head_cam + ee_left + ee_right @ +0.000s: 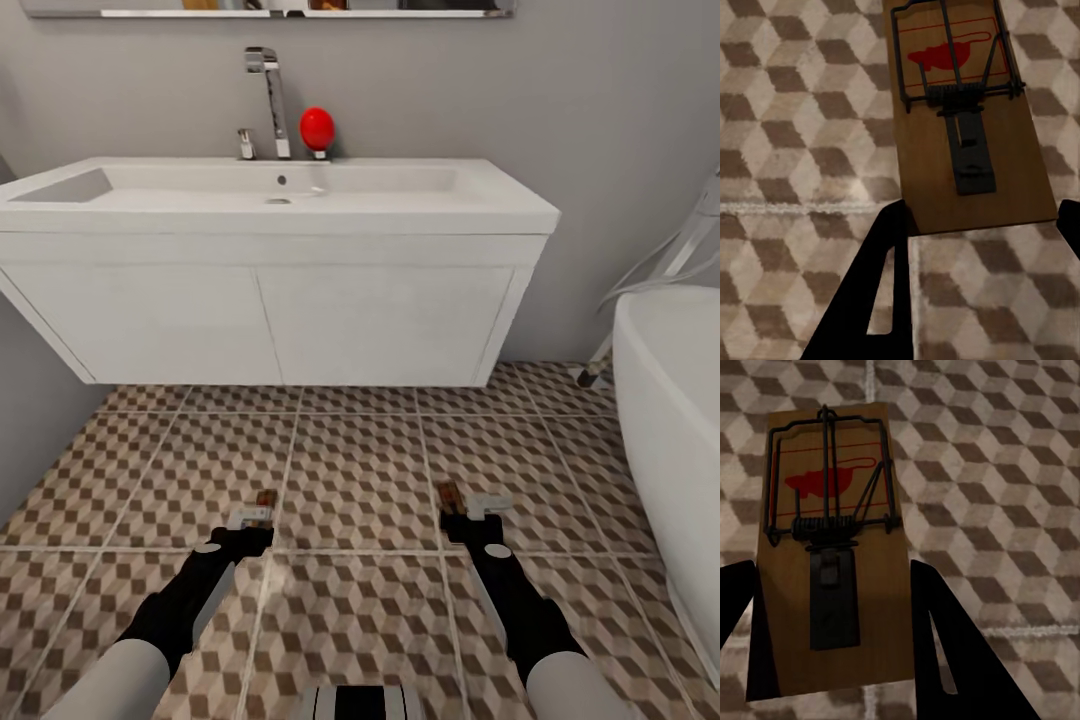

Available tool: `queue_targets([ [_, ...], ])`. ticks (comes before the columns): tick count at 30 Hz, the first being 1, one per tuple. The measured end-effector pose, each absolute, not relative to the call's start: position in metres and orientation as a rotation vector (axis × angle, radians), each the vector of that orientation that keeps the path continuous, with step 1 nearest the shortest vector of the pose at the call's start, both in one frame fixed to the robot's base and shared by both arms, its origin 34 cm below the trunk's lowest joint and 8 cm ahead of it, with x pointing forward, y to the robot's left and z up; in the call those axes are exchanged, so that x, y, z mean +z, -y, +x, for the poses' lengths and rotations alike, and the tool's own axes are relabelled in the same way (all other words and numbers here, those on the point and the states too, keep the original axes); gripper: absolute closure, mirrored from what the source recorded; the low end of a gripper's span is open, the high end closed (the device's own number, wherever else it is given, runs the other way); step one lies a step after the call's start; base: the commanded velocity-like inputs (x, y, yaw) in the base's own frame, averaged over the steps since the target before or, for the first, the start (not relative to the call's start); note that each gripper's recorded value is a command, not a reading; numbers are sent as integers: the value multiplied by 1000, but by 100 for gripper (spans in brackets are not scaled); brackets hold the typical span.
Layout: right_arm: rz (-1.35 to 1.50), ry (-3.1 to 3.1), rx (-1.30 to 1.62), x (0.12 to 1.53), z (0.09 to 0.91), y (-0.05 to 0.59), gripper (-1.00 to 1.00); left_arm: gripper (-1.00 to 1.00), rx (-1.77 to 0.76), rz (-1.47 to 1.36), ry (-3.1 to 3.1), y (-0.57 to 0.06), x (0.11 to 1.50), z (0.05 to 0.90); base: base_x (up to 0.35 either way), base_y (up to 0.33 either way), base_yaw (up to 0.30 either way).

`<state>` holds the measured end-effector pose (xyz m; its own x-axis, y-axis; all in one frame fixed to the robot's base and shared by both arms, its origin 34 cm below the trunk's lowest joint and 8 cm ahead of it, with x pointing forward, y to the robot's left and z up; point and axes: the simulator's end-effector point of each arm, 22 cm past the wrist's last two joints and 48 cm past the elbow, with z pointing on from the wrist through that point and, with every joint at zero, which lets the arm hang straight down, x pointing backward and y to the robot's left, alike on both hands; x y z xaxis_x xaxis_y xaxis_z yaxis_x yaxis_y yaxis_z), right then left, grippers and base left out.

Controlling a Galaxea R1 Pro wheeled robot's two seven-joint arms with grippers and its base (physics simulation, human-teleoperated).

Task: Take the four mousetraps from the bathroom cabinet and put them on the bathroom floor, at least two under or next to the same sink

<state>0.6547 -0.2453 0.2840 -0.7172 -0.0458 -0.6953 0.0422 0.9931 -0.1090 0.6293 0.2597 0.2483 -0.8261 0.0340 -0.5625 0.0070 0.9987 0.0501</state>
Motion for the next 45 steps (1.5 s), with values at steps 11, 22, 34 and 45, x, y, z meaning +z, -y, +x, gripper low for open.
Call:
queue_targets([
  [11, -2, -2365, -150, 284, 655, 246, 100, 100, 62, 29, -2549, -260, 246, 627, 145, 14, 0],
  [22, -2, -2366, -150, 284, 655, 245, 100, 100, 61, 29, -2551, -259, 245, 626, 12, 0, 0],
  [34, -2, -2365, -150, 284, 655, 245, 100, 100, 61, 29, -2550, -259, 245, 627, 131, -73, 0],
  [45, -2, -2365, -150, 284, 655, 245, 100, 100, 62, 28, -2550, -260, 246, 627, 163, -59, 0],
])
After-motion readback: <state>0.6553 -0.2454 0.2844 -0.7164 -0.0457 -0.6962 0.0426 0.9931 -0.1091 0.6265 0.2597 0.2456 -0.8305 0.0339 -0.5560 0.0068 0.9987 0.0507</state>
